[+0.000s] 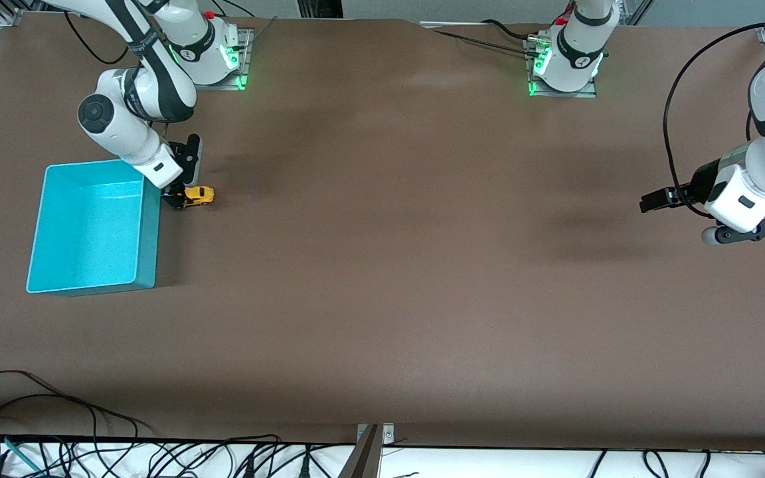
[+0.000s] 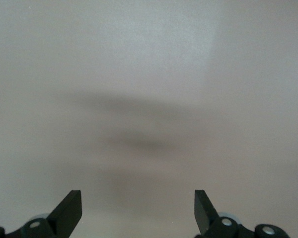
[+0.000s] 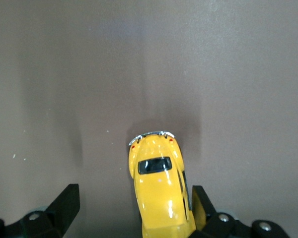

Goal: Wind up and store yellow beetle car
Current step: 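Lower the right gripper and close it on the yellow car, then lift the car with the right gripper and carry it over the bin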

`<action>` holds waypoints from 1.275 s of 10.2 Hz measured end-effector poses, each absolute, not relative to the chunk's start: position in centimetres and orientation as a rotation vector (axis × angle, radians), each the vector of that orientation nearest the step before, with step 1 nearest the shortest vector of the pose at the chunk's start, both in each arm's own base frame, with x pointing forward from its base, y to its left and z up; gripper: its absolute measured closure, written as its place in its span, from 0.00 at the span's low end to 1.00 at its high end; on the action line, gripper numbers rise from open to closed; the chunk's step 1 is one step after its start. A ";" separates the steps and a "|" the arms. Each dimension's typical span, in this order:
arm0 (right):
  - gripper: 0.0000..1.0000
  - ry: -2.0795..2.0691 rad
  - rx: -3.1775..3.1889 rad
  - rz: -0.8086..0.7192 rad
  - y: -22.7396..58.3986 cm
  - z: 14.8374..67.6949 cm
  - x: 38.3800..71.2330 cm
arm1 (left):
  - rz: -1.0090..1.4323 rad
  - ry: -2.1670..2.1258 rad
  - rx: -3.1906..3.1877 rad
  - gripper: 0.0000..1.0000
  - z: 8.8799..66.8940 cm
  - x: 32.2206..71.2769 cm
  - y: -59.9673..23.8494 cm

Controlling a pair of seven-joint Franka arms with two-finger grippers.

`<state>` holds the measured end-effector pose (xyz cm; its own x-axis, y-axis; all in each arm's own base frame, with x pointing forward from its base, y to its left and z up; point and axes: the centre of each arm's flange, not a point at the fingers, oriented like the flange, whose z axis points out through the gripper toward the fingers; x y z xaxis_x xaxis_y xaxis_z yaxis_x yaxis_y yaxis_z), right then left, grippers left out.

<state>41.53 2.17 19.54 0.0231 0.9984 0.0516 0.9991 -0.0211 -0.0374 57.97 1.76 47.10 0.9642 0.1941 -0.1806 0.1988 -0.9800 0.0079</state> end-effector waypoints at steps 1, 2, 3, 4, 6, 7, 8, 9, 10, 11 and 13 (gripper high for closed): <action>0.00 -2.164 -2.192 -0.026 2.2 19.3 41.6 | -0.284 0.309 3.087 0.00 47.1 58.0 1.8; 0.01 -2.182 -2.177 -0.034 2.3 19.1 41.6 | -0.287 0.309 3.087 0.00 47.0 57.9 1.8; 0.05 -2.207 -2.153 -0.044 2.3 18.8 41.6 | -0.289 0.309 3.087 0.00 47.0 57.9 1.8; 0.10 -2.224 -2.136 -0.051 2.3 18.6 41.6 | -0.290 0.308 3.087 0.00 46.9 57.9 1.8; 0.41 -2.237 -2.126 -0.058 2.4 18.5 41.6 | -0.292 0.308 3.086 0.00 46.9 58.0 1.8; 0.51 -2.243 -2.126 -0.062 2.3 18.7 41.7 | -0.293 0.308 3.086 0.00 46.9 58.0 1.8; 0.51 -2.250 -2.128 -0.067 2.3 19.0 41.8 | -0.293 0.308 3.086 0.00 46.9 58.0 1.8; 0.51 -2.255 -2.131 -0.068 2.3 19.5 42.0 | -0.294 0.308 3.086 0.00 46.8 58.0 1.7; 0.51 -2.262 -2.133 -0.060 2.2 20.4 42.2 | -0.294 0.307 3.086 0.00 46.8 58.0 1.7; 0.51 -2.268 -2.134 -0.040 2.1 21.7 42.4 | -0.294 0.307 3.086 0.00 46.8 58.0 1.7; 0.51 -2.278 -2.139 0.000 1.9 24.6 42.7 | -0.297 0.306 3.086 0.00 46.8 58.0 1.7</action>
